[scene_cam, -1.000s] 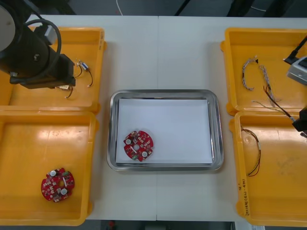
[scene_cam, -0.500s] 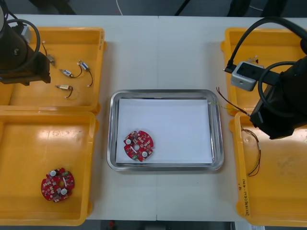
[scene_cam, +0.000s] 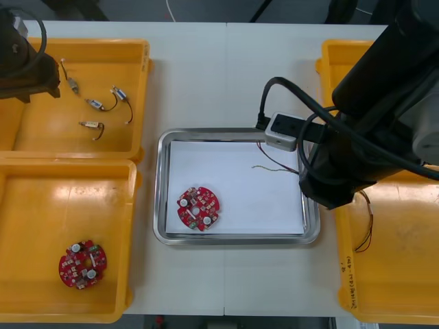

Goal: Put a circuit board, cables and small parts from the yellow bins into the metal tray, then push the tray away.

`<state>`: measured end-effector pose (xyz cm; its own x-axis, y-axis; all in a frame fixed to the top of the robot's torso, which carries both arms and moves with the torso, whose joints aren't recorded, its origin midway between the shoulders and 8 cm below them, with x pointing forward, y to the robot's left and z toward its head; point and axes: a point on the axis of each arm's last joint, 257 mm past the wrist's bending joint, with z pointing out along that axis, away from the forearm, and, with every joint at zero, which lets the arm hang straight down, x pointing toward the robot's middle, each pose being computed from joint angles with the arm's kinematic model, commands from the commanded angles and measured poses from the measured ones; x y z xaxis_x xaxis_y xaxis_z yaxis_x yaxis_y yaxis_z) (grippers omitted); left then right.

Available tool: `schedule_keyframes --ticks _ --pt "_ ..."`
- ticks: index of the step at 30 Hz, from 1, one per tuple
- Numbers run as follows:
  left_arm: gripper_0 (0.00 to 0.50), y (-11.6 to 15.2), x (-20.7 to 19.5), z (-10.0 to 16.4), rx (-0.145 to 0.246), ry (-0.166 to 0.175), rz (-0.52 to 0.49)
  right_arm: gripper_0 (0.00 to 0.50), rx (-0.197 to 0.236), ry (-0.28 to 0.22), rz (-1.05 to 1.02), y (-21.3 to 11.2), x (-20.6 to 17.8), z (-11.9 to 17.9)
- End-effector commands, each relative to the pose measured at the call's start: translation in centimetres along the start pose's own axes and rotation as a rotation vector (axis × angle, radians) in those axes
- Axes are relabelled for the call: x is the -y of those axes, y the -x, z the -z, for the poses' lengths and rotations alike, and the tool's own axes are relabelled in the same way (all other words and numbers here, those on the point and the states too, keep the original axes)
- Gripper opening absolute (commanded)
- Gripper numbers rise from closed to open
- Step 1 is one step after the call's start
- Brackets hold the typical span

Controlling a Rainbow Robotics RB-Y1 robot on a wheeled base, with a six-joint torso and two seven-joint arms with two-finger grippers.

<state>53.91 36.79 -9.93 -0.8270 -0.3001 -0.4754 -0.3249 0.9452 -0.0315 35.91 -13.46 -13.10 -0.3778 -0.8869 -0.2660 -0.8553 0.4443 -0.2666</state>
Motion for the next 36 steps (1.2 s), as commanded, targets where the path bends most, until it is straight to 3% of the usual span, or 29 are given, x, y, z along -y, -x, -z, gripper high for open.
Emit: schedule_keyframes --ticks 1,6,11,15,25,30,36 --pt "0.5 4.0 2.3 2.0 0.097 -0.068 -0.042 0.0 0.028 -0.02 0.1 2.2 -0.5 -0.8" --pt "0.5 5.9 3.1 1.3 0.141 -0.103 -0.015 0.0 0.029 -0.047 0.135 2.5 -0.4 -3.0" --pt "0.5 7.5 2.9 0.5 0.17 -0.1 -0.014 0.0 0.01 -0.021 0.137 2.0 -0.8 -5.2" --pt "0.5 8.9 3.1 -0.8 0.203 -0.122 -0.004 0.0 0.0 0.004 0.14 1.8 -1.3 -7.1" --pt "0.5 10.9 3.5 -4.0 0.269 -0.145 0.026 0.0 0.015 -0.022 0.155 2.2 -0.7 -9.9" --pt "0.5 11.4 4.5 -5.6 0.291 -0.168 0.066 0.0 0.026 -0.042 0.172 2.5 -0.5 -10.9" --pt "0.5 11.2 4.6 -7.3 0.292 -0.17 0.11 0.0 0.039 -0.053 0.185 2.6 -0.9 -12.6"
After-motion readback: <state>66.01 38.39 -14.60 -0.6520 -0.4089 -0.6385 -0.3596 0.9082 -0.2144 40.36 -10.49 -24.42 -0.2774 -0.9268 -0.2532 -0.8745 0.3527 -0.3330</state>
